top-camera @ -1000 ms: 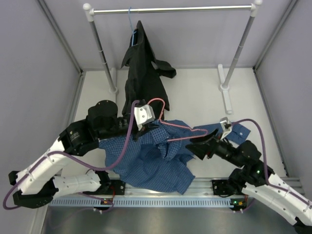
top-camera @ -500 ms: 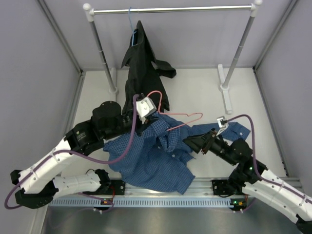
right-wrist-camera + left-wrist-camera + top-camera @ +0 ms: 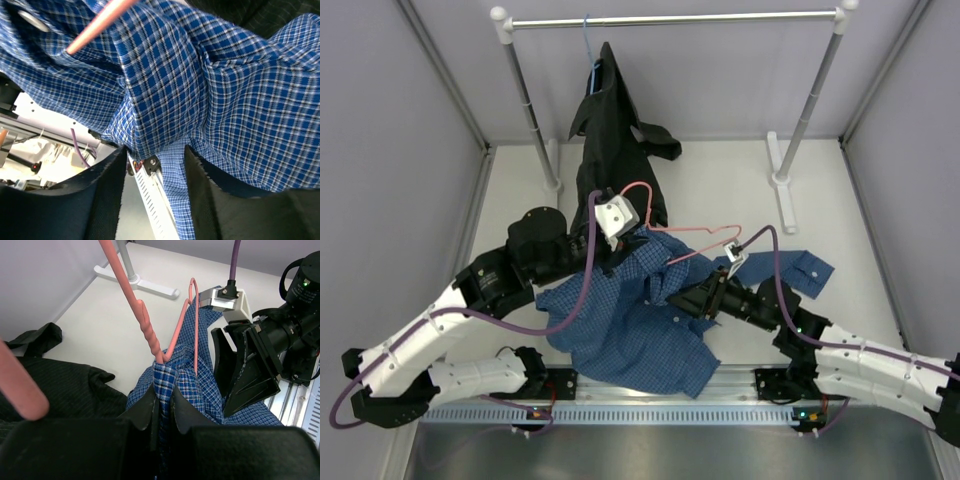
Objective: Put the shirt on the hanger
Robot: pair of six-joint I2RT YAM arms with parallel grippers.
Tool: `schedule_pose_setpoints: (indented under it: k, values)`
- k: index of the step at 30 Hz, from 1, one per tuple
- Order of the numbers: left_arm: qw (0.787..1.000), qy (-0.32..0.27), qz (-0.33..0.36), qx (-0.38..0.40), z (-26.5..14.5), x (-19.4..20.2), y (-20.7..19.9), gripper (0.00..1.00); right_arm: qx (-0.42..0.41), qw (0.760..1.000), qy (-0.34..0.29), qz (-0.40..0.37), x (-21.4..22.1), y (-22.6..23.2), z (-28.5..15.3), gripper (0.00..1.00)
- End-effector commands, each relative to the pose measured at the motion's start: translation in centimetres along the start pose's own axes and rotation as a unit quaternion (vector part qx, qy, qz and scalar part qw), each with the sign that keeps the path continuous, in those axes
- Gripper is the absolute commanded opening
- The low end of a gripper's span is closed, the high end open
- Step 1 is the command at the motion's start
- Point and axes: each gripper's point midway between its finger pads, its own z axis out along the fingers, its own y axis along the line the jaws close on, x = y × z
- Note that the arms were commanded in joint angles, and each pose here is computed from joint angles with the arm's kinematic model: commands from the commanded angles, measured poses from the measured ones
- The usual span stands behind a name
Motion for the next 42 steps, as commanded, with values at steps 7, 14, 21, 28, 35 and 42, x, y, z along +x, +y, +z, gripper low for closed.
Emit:
schedule_pose_setpoints:
  k: [7,14,21,28,35,42]
  values:
    - [0.997,-0.078,-0.013,-0.02,-0.4,-3.3,0.7,0.0,-0.047,0.997,-0.051,-0.013,-2.1,3.1,1.6,0.38]
    - [0.996,-0.072,-0.011,-0.044,-0.1,-2.7,1.5,0.0,-0.045,0.996,-0.074,-0.026,-3.0,4.2,1.2,0.53]
    - [0.996,-0.074,-0.014,-0.039,-0.1,-2.8,1.3,0.0,0.04,0.995,-0.089,-0.034,-3.3,1.0,1.5,0.34]
    - [0.995,-0.084,0.0,-0.052,-1.1,-3.2,1.8,0.0,0.131,0.982,-0.12,-0.069,-5.2,-1.7,0.0,0.0]
    - [0.995,-0.099,0.026,-0.005,-3.6,-1.7,0.0,0.0,0.225,0.957,-0.144,-0.111,-10.6,-3.6,-4.3,0.0]
    - [0.994,-0.092,0.04,0.037,-4.2,0.9,-1.8,0.0,0.261,0.954,-0.106,-0.107,-13.7,-5.7,-5.8,0.0]
